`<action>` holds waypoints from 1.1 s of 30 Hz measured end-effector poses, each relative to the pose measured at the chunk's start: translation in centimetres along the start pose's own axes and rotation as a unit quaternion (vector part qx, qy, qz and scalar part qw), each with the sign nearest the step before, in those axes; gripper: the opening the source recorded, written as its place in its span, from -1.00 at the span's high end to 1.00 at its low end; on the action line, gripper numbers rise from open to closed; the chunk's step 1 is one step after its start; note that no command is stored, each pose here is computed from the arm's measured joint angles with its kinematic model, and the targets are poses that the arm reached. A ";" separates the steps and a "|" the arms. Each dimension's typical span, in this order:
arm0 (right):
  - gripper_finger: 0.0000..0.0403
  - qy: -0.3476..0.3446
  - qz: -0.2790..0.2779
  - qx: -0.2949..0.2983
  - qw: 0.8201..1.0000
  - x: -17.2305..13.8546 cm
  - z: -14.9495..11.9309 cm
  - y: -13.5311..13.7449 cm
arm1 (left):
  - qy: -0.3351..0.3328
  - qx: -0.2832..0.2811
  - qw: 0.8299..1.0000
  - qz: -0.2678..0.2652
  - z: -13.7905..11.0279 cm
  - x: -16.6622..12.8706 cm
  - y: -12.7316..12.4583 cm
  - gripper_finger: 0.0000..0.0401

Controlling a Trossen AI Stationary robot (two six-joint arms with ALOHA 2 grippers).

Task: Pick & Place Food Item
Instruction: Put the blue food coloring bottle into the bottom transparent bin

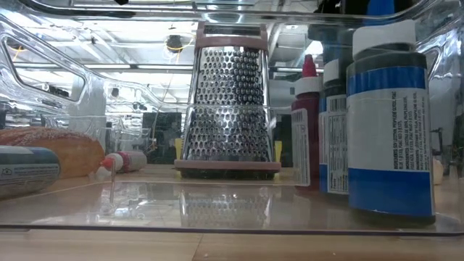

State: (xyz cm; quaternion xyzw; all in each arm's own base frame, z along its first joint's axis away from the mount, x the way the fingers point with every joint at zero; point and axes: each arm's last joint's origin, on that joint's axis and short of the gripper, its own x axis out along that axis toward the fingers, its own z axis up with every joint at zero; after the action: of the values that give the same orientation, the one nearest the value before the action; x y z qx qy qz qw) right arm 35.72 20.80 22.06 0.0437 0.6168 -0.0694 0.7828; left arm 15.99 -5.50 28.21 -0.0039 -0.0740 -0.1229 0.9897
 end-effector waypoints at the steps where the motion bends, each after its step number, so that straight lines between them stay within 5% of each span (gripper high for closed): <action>1: -0.09 -0.004 0.003 0.003 1.000 -0.3 0.0 -0.1 | 0.000 0.000 1.000 0.000 0.0 0.0 0.0 -0.15; 17: 0.18 -0.196 0.052 0.037 0.979 -9.3 -2.0 1.3 | 0.013 -0.008 1.000 -0.006 -0.2 0.0 0.0 -0.15; 24: 0.18 -0.279 0.035 0.024 0.959 -11.8 -4.7 3.4 | 0.135 -0.104 0.982 -0.083 -2.6 -0.1 -0.6 -0.15; 33: 0.18 -0.317 0.028 0.015 0.948 -12.6 -7.2 5.3 | 0.123 -0.093 0.965 -0.212 -3.9 2.0 -3.8 -0.15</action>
State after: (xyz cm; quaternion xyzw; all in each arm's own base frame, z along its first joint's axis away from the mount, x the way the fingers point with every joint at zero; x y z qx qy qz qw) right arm 26.77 27.84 32.55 0.0483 0.3340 -0.0674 0.9389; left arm 17.57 -9.76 24.66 -0.0652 0.0611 -0.3361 0.9376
